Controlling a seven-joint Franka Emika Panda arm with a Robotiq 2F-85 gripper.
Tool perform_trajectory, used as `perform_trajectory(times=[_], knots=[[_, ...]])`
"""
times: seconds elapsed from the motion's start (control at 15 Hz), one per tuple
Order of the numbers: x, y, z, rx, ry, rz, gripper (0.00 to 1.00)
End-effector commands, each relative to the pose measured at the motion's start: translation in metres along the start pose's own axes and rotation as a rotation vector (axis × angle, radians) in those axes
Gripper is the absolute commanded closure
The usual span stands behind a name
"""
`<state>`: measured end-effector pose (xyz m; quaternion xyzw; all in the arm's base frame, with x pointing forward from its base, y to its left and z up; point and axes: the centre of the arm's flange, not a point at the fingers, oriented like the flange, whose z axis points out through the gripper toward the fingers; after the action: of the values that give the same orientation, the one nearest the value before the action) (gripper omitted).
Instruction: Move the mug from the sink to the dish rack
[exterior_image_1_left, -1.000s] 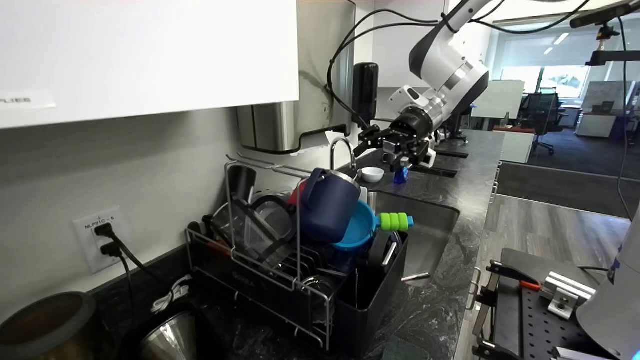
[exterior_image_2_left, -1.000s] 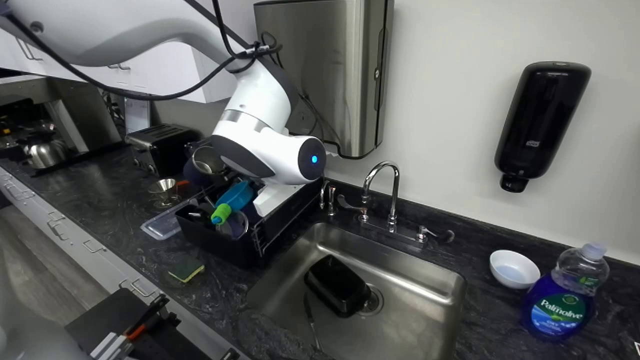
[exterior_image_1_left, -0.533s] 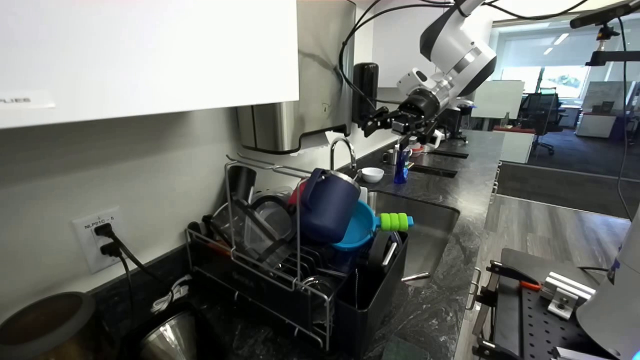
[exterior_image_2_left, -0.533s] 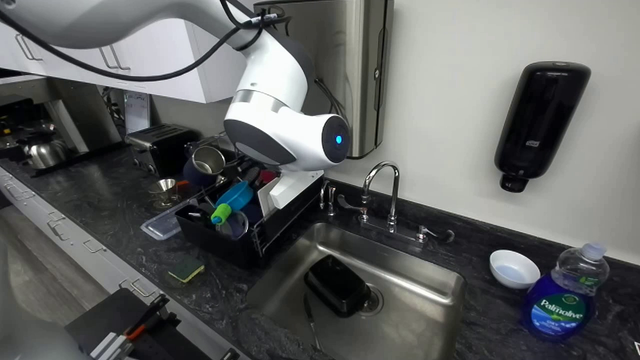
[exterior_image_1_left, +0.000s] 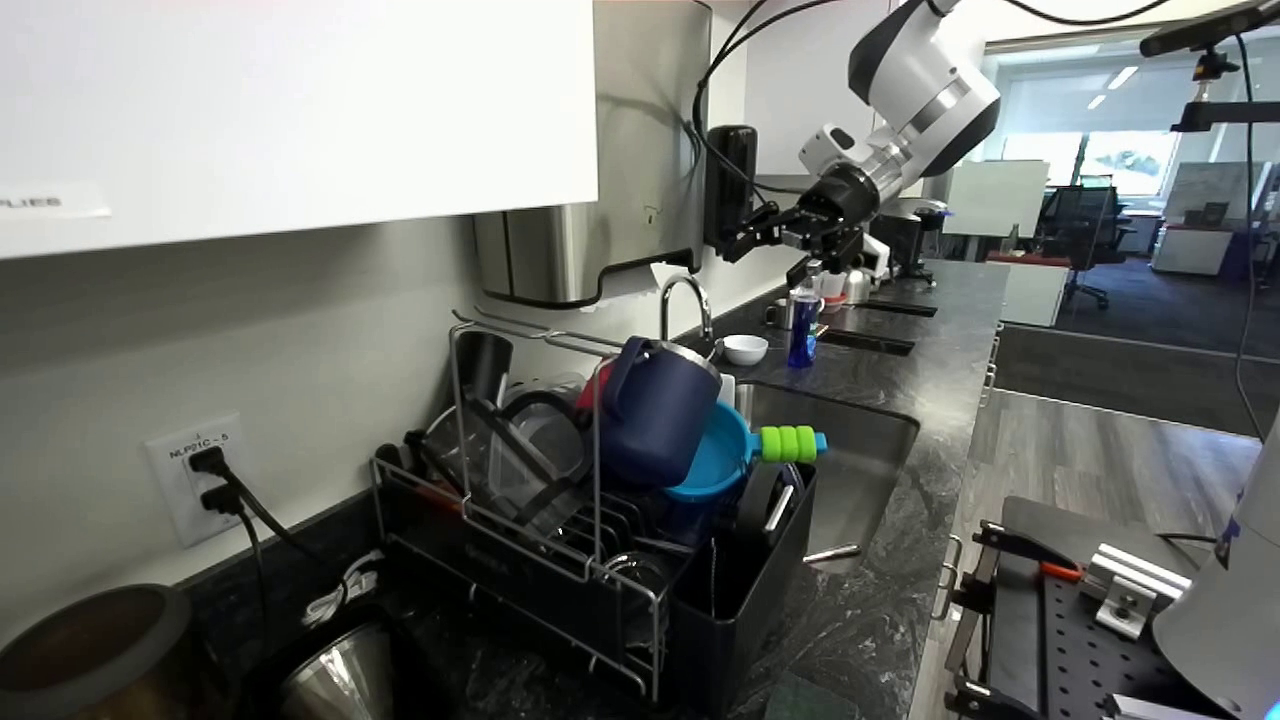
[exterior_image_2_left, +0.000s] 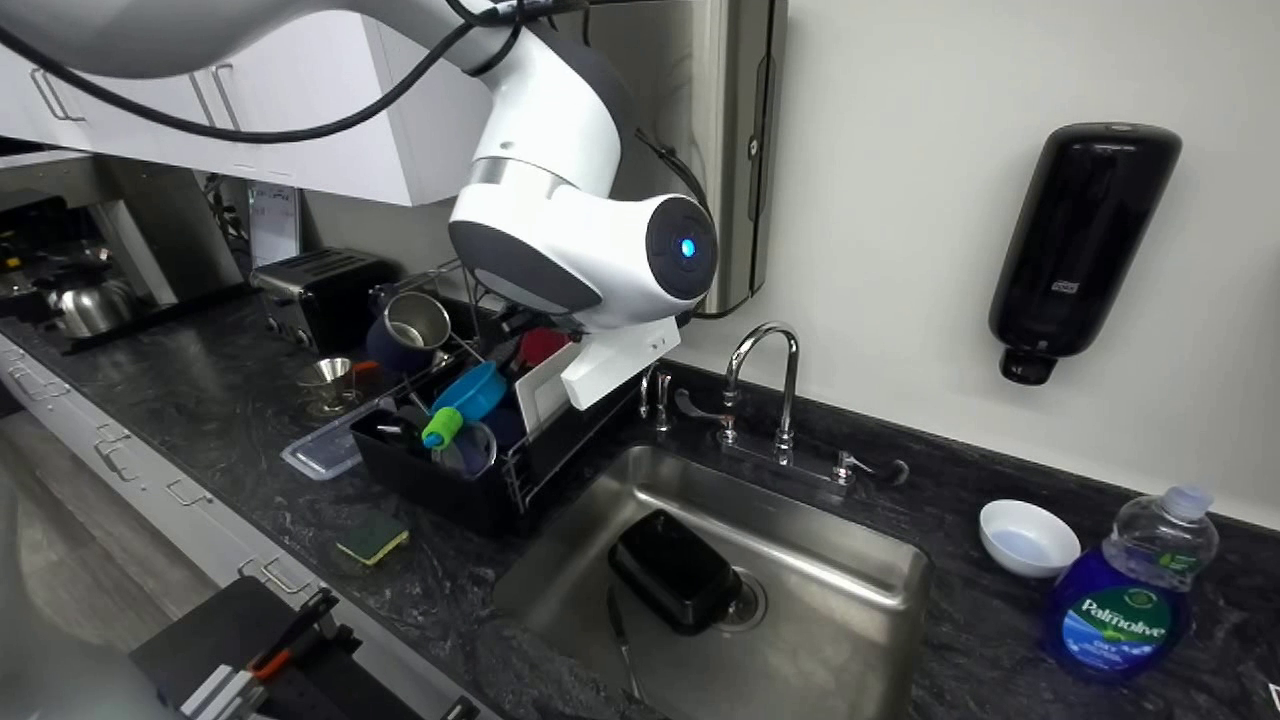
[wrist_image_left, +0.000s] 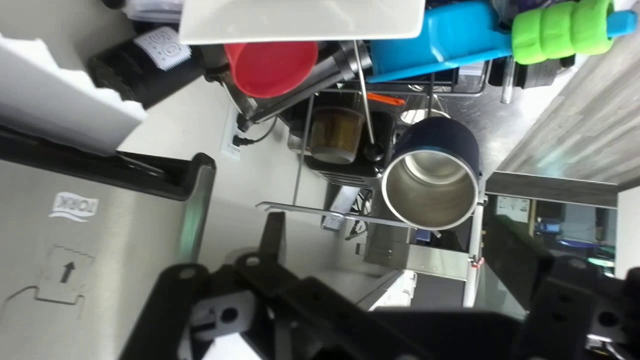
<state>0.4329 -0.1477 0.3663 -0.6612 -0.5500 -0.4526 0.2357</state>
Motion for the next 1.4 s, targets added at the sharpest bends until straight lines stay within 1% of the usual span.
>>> perform_trajectory(times=[0.0, 0.2, 0.4, 0.73, 0.93, 1.0, 1.07, 1.13, 1.33], knots=[[0.005, 0.000, -0.009, -0.111, -0.065, 0.040, 0.00], [0.005, -0.002, -0.018, -0.169, -0.111, 0.085, 0.00], [0.004, -0.013, -0.019, -0.186, -0.136, 0.134, 0.00], [-0.002, -0.051, -0.009, -0.148, -0.170, 0.202, 0.00], [-0.004, -0.069, -0.003, -0.140, -0.181, 0.192, 0.00], [-0.004, -0.073, -0.002, -0.124, -0.157, 0.203, 0.00], [-0.003, -0.078, 0.001, -0.076, -0.115, 0.214, 0.00], [-0.002, -0.083, 0.006, -0.005, -0.024, 0.244, 0.00], [0.004, -0.097, 0.019, 0.131, 0.126, 0.260, 0.00]])
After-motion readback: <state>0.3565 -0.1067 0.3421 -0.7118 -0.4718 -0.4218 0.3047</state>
